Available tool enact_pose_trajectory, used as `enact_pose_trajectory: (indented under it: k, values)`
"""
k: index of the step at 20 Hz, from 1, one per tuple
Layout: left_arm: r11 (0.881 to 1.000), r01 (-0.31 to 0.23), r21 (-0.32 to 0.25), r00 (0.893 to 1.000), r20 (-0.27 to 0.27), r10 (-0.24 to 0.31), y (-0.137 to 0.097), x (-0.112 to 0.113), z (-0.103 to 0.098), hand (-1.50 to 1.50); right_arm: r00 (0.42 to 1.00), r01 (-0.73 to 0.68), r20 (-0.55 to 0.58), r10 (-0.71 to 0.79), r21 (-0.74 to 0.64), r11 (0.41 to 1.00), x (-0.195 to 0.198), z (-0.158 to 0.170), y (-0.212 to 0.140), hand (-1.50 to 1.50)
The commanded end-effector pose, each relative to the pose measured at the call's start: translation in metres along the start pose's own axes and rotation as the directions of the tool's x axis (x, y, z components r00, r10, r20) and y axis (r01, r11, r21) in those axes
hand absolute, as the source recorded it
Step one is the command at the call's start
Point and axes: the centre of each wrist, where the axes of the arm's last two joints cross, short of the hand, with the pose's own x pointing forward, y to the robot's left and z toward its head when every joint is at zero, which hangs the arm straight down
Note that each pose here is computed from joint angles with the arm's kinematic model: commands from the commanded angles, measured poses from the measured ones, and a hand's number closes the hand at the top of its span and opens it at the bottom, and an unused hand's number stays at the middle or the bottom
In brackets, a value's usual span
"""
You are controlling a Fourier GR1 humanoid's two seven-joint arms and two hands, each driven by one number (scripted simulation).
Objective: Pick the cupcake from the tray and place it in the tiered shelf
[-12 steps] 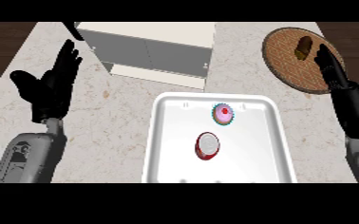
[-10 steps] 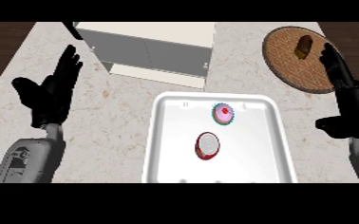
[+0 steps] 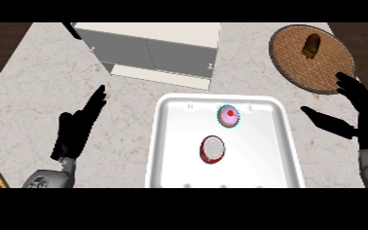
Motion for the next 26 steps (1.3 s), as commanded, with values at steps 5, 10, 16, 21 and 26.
enact_pose_trajectory:
  k: [5, 10, 16, 21, 26]
  values:
    - [0.999, 0.015, -0.05, 0.999, -0.033, -0.017, 0.009, -0.022, 0.017, 0.0, 0.977, 0.137, 0.126, -0.173, 0.252, 0.958, 0.018, 0.023, 0.033, -1.5]
    - [0.999, 0.014, -0.049, 0.999, -0.028, -0.016, -0.01, -0.031, 0.008, 0.0, 0.991, 0.006, 0.119, -0.059, 0.402, 0.916, 0.08, 0.033, 0.028, -1.5]
    - [0.997, 0.034, -0.071, 0.999, -0.021, -0.035, -0.002, -0.028, 0.012, 0.0, 0.898, -0.433, 0.124, 0.422, 0.425, 0.795, 0.112, 0.035, 0.039, -1.5]
    - [0.996, 0.026, -0.085, 0.999, -0.022, -0.028, -0.017, -0.021, 0.005, 0.0, 0.701, -0.695, 0.071, 0.71, 0.295, 0.656, 0.144, 0.033, 0.058, -1.5]
    - [0.996, 0.017, -0.084, 1.0, -0.025, -0.019, -0.009, -0.038, 0.014, 0.0, 0.639, -0.738, 0.069, 0.766, 0.335, 0.586, 0.189, 0.056, 0.123, -1.5]
